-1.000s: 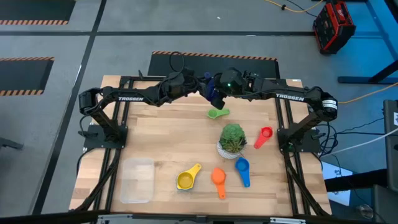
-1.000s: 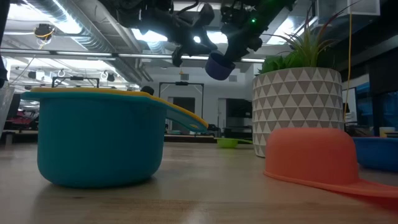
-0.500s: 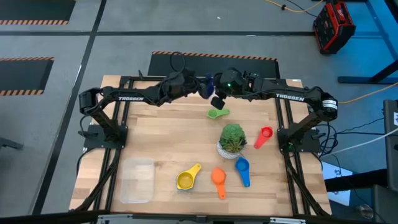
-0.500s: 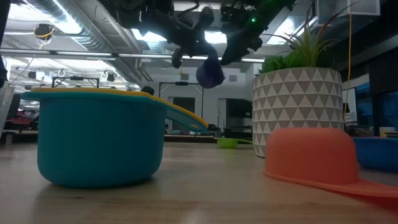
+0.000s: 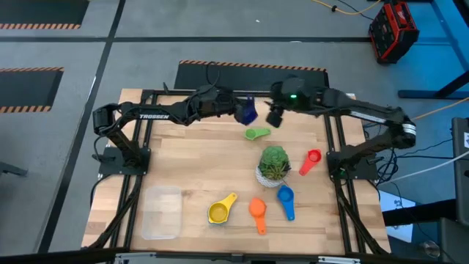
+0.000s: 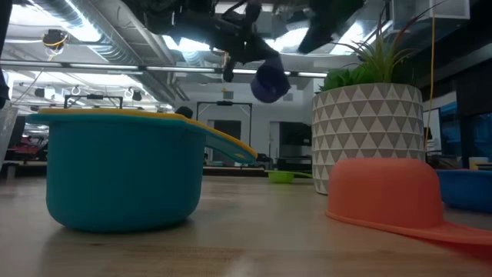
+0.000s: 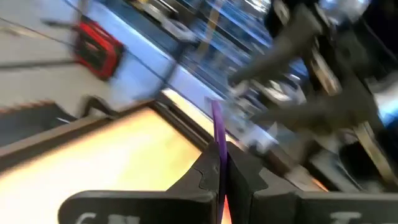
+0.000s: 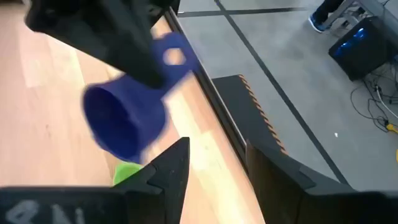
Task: Nest measuring cups in basket
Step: Stack the dark blue measuring cup on top of the yellow measuring cup
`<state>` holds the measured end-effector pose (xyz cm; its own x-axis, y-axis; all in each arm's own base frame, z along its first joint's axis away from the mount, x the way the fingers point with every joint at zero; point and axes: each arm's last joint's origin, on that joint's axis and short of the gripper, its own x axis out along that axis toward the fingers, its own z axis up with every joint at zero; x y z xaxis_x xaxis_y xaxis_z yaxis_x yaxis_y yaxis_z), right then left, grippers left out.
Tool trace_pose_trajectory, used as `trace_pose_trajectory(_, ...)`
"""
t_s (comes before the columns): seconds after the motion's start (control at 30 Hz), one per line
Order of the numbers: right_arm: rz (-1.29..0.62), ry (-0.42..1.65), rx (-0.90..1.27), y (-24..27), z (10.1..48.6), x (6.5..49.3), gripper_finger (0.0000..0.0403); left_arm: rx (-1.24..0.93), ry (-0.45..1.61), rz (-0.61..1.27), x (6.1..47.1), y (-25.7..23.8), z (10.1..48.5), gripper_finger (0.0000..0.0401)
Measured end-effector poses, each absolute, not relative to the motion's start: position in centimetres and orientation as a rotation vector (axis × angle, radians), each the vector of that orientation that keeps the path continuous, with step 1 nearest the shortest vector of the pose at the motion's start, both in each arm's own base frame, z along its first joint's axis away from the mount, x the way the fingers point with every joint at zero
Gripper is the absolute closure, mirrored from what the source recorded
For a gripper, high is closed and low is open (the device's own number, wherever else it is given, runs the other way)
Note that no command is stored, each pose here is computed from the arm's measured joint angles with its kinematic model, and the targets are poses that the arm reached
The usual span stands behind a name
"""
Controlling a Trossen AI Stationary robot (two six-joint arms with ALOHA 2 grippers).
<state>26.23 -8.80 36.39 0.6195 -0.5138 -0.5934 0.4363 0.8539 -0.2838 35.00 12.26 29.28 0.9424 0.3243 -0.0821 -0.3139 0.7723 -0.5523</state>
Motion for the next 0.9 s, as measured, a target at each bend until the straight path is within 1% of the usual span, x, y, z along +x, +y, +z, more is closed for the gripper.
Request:
trace_pose_trajectory(0.13,-0.545,0.728,-0.094,-7.6,38.2,22.3,0.0240,-0.668,0.036,0.143,35.2,11.5,29.3,0.0398)
trace_pose_trajectory(0.27,-0.521,0.696,-0.055,-6.5,39.0,18.9,0.0240,-0.766,0.122,-0.100,35.7,9.1,29.3,0.0399)
trace_pose_trajectory(0.37,-0.454,0.656,0.000,-5.6,38.6,16.9,0.0240,-0.835,0.193,-0.253,36.1,6.8,29.3,0.0399)
trace_pose_trajectory(0.53,-0.338,0.635,0.072,-4.6,36.8,14.8,0.0240,-0.916,0.322,-0.476,36.4,2.4,29.3,0.0399)
trace_pose_trajectory(0.77,-0.284,0.666,0.095,-4.1,34.1,13.8,0.0240,-0.947,0.465,-0.580,36.3,-2.9,28.7,0.0398)
trace_pose_trajectory(0.9,-0.283,0.696,0.099,-4.2,32.6,13.9,0.0240,-0.953,0.553,-0.571,36.0,-5.6,28.0,0.0399)
